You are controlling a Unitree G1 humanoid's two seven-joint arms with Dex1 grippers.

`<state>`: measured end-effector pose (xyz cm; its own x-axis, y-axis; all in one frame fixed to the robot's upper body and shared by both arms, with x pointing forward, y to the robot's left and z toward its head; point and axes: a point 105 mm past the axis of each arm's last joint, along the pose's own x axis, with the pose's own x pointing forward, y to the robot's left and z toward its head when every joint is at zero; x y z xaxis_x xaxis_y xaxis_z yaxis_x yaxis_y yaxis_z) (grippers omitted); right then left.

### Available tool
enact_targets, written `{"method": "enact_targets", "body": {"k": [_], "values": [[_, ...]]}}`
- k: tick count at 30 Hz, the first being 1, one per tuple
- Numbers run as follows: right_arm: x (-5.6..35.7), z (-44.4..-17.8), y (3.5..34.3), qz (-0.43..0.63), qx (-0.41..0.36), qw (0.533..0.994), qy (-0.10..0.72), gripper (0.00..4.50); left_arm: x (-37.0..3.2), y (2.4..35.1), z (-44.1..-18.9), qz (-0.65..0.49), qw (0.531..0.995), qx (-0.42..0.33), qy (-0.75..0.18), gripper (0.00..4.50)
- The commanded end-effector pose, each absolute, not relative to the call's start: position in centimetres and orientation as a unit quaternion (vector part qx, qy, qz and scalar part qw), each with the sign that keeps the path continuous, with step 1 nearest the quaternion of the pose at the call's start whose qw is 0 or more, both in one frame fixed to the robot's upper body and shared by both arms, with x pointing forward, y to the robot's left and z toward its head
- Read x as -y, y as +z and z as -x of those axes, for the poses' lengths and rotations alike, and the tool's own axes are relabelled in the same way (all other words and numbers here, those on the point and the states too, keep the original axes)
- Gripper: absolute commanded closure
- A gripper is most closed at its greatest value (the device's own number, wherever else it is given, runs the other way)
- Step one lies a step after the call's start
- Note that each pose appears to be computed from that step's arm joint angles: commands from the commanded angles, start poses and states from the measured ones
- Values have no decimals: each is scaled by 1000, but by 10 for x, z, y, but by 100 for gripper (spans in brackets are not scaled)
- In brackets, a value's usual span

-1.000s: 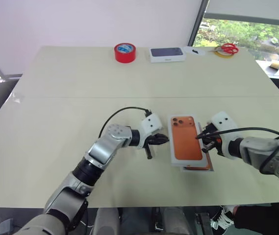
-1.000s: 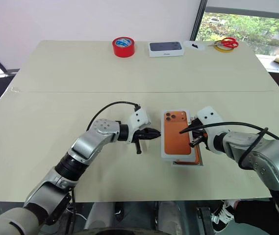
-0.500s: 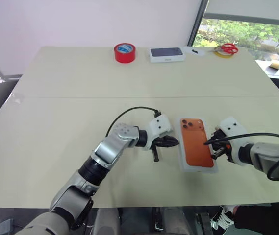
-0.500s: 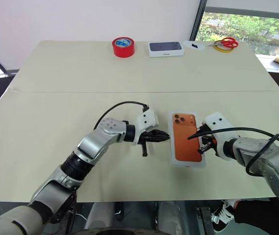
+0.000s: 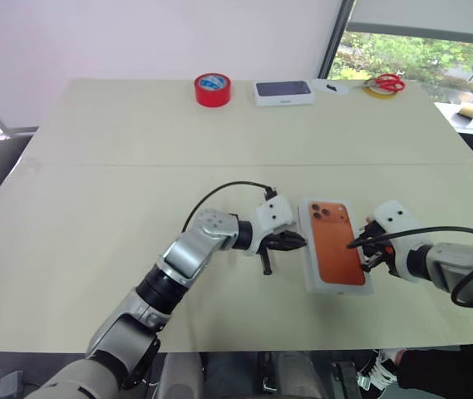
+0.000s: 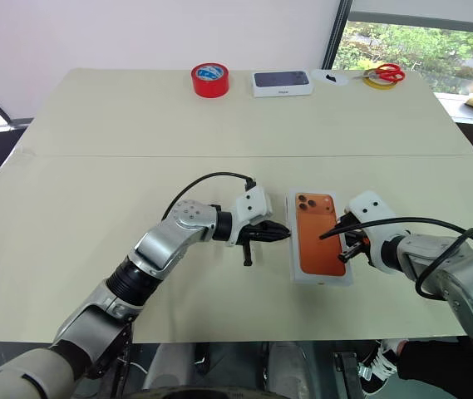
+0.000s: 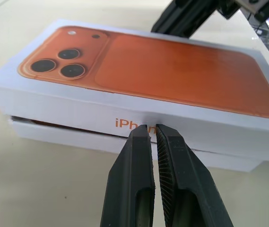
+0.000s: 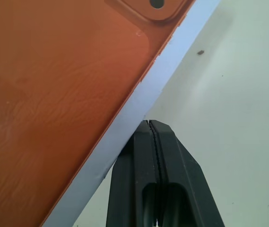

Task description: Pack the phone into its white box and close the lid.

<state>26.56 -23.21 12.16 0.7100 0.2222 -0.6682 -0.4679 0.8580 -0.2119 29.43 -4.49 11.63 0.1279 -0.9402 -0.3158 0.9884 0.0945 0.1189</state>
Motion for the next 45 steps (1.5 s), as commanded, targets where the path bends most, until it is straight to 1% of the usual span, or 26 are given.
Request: {"method": "enact_targets", "body": {"k": [1, 7, 13, 18, 21, 24, 26, 28, 32, 38, 42, 44, 45], "values": [[225, -268, 131, 198, -304, 910, 202, 449, 48, 124, -292, -154, 732, -60, -662, 420], [229, -268, 131, 201, -305, 909, 198, 449, 45, 121, -293, -151, 735, -65, -658, 420], [232, -270, 133, 207, -301, 911, 191, 449, 45, 122, -299, -147, 745, -63, -647, 420], [248, -276, 149, 224, -281, 919, 163, 449, 44, 129, -308, -128, 760, -54, -634, 420], [246, -273, 161, 229, -262, 918, 189, 449, 46, 141, -313, -107, 771, -40, -627, 420], [236, -263, 165, 220, -256, 912, 232, 449, 51, 149, -315, -96, 773, -31, -627, 420], [224, -255, 160, 214, -259, 903, 266, 449, 56, 148, -319, -107, 775, -32, -622, 420], [217, -249, 155, 212, -265, 897, 284, 449, 60, 144, -322, -121, 777, -37, -616, 420], [213, -251, 136, 187, -285, 901, 270, 449, 67, 122, -335, -163, 787, -68, -591, 420], [212, -255, 118, 161, -309, 906, 241, 449, 73, 108, -337, -173, 788, -89, -584, 420], [213, -255, 116, 160, -314, 906, 233, 449, 72, 110, -337, -164, 790, -85, -584, 420], [213, -256, 121, 166, -302, 909, 232, 449, 68, 117, -339, -150, 797, -75, -580, 420], [214, -260, 129, 175, -279, 916, 228, 449, 62, 126, -343, -138, 805, -57, -574, 420]]}}
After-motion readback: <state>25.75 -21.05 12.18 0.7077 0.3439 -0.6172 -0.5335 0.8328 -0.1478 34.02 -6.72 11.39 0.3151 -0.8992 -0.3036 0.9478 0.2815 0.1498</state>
